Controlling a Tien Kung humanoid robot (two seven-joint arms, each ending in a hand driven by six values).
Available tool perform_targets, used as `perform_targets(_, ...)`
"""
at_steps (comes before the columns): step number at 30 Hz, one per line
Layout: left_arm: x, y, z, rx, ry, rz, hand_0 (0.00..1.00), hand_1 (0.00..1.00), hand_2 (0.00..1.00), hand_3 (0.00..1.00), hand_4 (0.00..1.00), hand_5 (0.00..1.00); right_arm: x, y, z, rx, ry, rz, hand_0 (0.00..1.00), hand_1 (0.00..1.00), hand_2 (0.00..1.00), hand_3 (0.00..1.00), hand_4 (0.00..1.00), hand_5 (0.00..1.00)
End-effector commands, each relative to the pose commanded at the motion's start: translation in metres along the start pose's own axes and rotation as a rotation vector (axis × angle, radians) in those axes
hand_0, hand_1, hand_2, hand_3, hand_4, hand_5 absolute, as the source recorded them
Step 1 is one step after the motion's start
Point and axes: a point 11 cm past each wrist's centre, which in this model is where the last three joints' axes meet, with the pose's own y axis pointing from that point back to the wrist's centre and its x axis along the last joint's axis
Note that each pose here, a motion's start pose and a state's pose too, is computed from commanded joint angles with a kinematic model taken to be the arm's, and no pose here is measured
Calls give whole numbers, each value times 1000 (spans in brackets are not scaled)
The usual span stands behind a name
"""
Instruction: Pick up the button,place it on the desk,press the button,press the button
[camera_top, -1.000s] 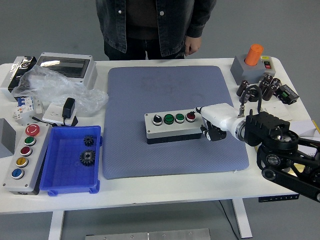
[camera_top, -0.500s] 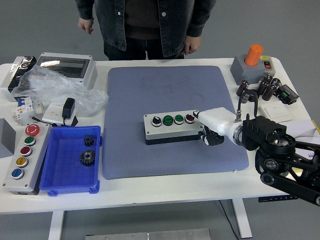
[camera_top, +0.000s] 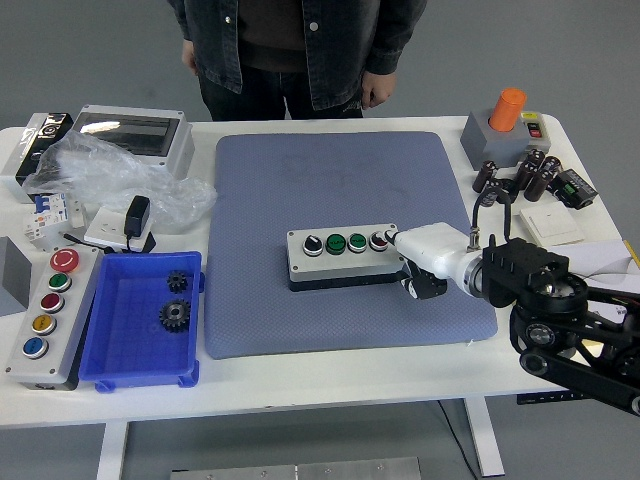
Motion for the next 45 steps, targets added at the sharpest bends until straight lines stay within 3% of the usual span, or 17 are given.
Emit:
perform_targets(8,0,0,0,2,-3,0,695,737,670,667,669,450,38,9,7,21,-71,129,331,324,245,841,422,2)
perform_targets(10,0,0,-1,2,-3,-1,695,737,671,668,670,451,43,11,9,23,-88,147,296,326,278,834,460,53)
perform_targets(15,-1,0,-3,7,-6,-2,695,737,671,668,670,451,51,18,20,32,-181,200,296,326,278,834,460,53)
perform_targets(16,-1,0,-3,8,-6,-2,695,737,670,668,670,451,52,18,22,39,-204,213,364,422,542,862,780,287)
perform_targets(21,-2,0,-6,14,-7,-3,695,737,670,668,670,451,58,22,32,91,-374,322,364,422,542,862,780,287)
perform_targets(22,-2,-1,-7,15,-7,-4,695,737,670,668,671,451,60,23,34,100,-403,343,549,613,657,876,961,469)
perform_targets(27,-2,-1,-9,19,-6,-6,695,737,670,668,671,451,75,28,54,164,-631,506,549,613,657,876,961,469)
perform_targets(28,-2,-1,-9,20,-6,-6,696,737,670,669,672,450,77,30,59,179,-683,544,734,753,805,922,998,584)
perform_targets(32,-2,-1,-11,24,-3,-6,696,737,670,669,672,450,85,36,77,233,-841,649,734,753,805,922,998,584)
perform_targets(34,-2,-1,-12,26,-2,-6,695,738,671,670,677,451,84,38,84,270,-919,679,768,776,825,913,998,633)
perform_targets(39,-2,-1,-13,28,4,-8,695,738,671,670,677,451,81,46,96,354,-1085,738,768,776,825,913,998,633)
perform_targets(40,-3,-1,-13,29,5,-10,696,738,670,672,676,449,81,49,99,374,-1120,759,786,780,818,881,998,742)
perform_targets(45,-4,-1,-14,33,8,-14,696,738,670,672,676,449,84,59,110,405,-1216,816,786,780,818,881,998,742)
